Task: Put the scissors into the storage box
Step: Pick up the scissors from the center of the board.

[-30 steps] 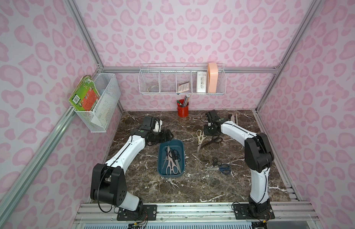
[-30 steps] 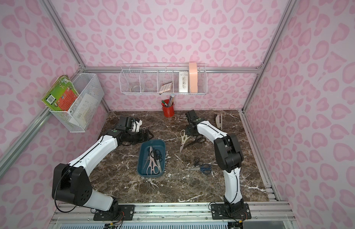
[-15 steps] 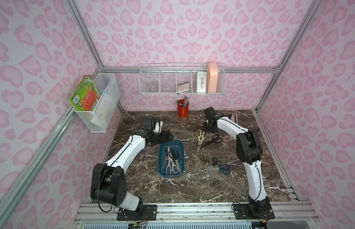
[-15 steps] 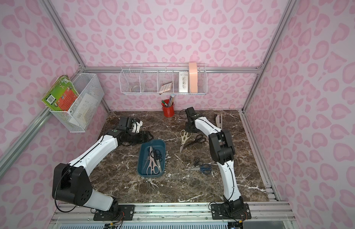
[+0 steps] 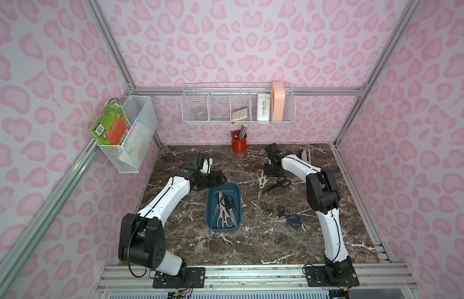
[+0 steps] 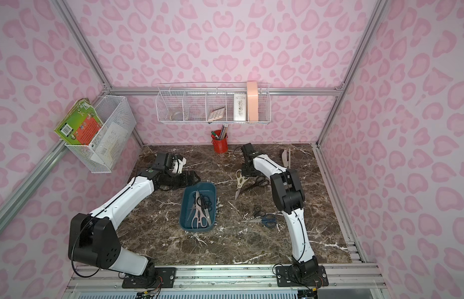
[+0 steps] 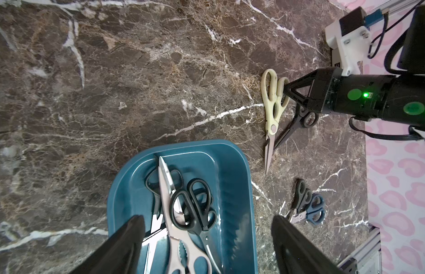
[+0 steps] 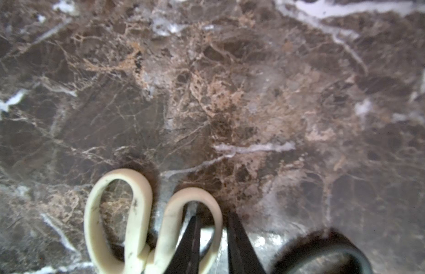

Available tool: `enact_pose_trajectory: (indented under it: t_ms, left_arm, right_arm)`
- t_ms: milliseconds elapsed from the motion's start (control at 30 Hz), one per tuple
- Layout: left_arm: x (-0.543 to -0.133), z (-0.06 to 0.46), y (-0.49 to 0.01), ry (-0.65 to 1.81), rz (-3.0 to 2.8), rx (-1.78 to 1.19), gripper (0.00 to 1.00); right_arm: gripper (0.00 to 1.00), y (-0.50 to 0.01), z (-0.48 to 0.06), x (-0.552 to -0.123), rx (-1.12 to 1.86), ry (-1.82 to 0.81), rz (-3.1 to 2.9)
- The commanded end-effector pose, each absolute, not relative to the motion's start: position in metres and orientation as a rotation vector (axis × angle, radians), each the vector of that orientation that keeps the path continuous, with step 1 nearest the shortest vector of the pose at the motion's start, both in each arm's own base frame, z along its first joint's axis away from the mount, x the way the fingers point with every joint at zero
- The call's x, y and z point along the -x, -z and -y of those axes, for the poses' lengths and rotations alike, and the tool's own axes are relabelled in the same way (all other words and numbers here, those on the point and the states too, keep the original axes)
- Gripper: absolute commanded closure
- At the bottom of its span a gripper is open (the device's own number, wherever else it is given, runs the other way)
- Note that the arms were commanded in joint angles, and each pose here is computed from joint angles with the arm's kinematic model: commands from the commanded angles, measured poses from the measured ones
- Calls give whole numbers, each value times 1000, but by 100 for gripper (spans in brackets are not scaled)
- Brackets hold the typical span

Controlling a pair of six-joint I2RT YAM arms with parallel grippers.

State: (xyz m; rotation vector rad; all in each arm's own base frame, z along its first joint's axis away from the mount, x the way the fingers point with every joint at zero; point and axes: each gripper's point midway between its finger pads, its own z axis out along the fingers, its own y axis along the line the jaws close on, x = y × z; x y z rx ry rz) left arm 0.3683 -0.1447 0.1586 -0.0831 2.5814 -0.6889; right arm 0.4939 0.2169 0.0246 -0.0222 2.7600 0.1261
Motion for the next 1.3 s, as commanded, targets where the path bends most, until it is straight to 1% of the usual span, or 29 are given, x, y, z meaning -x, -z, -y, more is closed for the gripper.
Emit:
enact_pose_trajectory:
  t_ms: [0,67,133,300,433,467,700,733,967,1100,1267]
  left_arm:
    - [-368,145,-160,686,-2580,76,11]
    - [-368,144,-161,680,-2576,78,11]
    - [-368,143,-162,675,-2573,79,11]
    - [-368,142,-163,669,-2571,78,11]
    - [-368,141,-163,662,-2571,78,11]
    - [-368,141,-163,661,-2569,80,11]
    - [-368,140,-162,655,-2573,83,11]
    - [-368,140,-163,656,-2571,83,11]
    - [-370,137,-165,669,-2565,94,11]
    - [-375,121,-170,663,-2539,151,11]
    - [-383,90,-175,615,-2500,249,11]
  right_arm:
    - [79,-15,-217,-487,13,-119,-2793]
    - [80,-13,-215,-487,13,-97,-2796]
    - [85,-12,-213,-487,12,-87,-2797]
    - [88,-10,-211,-486,9,-72,-2793]
    - [99,-11,-215,-486,6,-106,-2784]
    - [100,-12,-216,-486,7,-114,-2781]
    - [100,-32,-217,-492,9,-150,-2741]
    - [100,-45,-216,-495,8,-159,-2718]
    - [100,-99,-209,-497,24,-218,-2638]
    - [100,-126,-222,-484,96,-291,-2604]
    - [100,-151,-248,-451,194,-333,-2572]
